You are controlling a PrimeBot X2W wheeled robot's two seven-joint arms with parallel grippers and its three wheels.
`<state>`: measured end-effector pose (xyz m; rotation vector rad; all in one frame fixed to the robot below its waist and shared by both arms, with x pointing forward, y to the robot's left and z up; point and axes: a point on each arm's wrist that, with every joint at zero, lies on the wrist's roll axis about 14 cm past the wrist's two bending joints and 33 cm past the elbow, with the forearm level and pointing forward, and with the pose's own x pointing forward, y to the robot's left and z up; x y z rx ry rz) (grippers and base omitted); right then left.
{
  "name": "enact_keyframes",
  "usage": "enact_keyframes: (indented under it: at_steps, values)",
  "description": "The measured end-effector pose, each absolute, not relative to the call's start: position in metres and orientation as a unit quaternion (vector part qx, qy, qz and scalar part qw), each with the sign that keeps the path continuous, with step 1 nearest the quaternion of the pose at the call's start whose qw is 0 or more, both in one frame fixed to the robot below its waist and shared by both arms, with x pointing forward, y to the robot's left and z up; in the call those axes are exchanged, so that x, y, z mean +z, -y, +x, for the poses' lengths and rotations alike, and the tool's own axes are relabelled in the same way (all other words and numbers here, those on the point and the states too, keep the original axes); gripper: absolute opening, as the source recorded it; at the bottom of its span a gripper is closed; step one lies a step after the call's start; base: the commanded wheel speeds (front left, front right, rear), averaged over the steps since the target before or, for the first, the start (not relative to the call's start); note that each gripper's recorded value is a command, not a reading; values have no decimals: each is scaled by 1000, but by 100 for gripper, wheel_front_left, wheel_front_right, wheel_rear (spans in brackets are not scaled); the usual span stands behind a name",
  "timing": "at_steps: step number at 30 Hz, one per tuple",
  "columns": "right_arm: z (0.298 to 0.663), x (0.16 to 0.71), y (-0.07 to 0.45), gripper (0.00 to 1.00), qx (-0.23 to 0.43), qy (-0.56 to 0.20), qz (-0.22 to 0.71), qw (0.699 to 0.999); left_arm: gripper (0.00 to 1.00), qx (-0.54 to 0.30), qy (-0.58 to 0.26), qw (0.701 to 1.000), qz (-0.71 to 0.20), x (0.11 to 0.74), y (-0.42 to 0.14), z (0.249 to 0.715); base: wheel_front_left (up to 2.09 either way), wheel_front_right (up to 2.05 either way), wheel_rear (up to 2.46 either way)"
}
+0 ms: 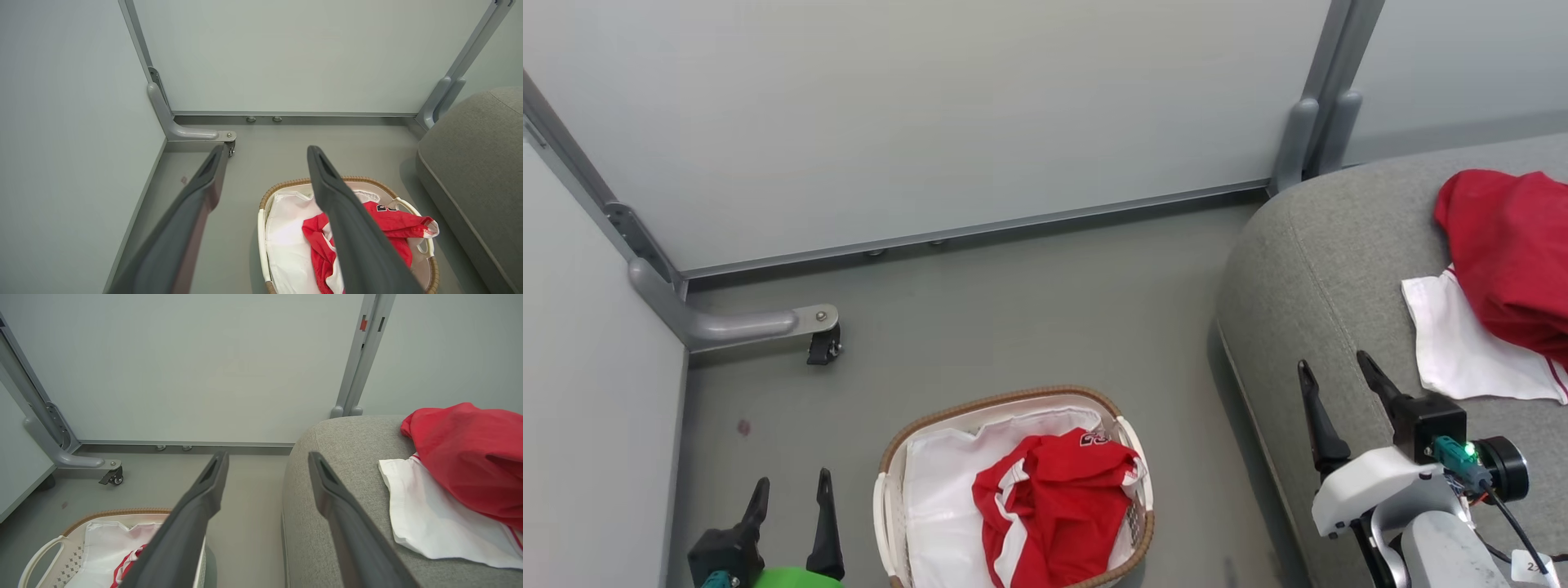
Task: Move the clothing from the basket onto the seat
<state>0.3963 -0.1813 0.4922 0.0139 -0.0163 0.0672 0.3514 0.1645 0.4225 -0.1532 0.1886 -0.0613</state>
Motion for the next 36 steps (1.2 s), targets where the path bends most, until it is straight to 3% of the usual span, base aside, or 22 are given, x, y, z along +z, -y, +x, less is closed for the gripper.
enact_keyframes:
  at_steps: [10, 23, 36]
  values:
    - [405, 497, 175, 100, 42, 16, 10, 999, 100, -60, -114, 988, -91, 412, -145, 348, 0, 0, 0]
    - [474, 530, 168, 100, 55, 79, 24, 995, 100, -164, -119, 976, -82, 404, -78, 433, 0, 0, 0]
    - [524, 511, 176, 100, 55, 90, 43, 993, 100, -247, -212, 943, -66, 314, -30, 478, 0, 0, 0]
